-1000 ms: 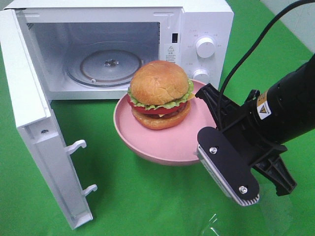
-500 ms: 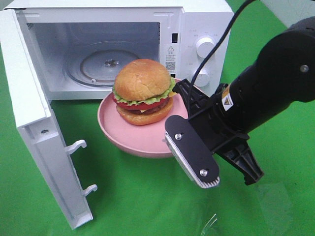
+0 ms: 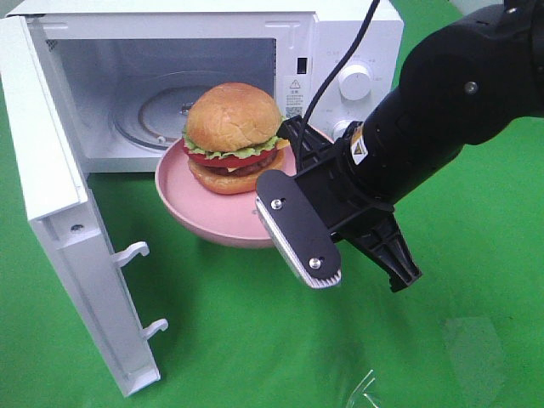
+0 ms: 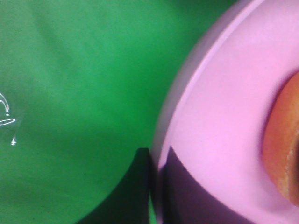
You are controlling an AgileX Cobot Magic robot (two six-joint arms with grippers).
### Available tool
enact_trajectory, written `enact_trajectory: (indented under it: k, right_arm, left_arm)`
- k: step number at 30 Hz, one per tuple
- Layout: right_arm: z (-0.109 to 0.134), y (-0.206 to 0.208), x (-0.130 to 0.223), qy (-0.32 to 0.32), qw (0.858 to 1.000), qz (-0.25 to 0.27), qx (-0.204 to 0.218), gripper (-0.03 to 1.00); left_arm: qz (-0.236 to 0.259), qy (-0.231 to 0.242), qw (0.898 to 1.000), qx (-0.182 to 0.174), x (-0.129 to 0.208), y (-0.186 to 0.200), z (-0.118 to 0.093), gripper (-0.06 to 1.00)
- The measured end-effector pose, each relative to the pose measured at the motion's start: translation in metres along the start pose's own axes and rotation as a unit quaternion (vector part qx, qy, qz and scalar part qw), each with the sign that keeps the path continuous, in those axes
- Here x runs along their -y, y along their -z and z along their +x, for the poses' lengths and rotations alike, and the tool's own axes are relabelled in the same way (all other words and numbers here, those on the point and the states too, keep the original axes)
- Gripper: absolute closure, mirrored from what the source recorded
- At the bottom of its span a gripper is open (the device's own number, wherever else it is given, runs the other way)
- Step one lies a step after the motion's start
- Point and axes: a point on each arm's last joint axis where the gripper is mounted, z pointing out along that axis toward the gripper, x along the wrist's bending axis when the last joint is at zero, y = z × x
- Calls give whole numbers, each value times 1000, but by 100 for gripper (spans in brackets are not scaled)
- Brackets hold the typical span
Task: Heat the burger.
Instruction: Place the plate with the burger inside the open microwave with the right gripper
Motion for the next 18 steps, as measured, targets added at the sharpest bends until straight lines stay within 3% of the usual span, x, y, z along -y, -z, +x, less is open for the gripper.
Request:
enact_trajectory:
  k: [18]
  right_arm:
    - [-33, -21, -12, -15, 1000, 1, 15, 93]
  left_arm:
    - [0, 0, 1000, 0, 0, 0, 0, -3]
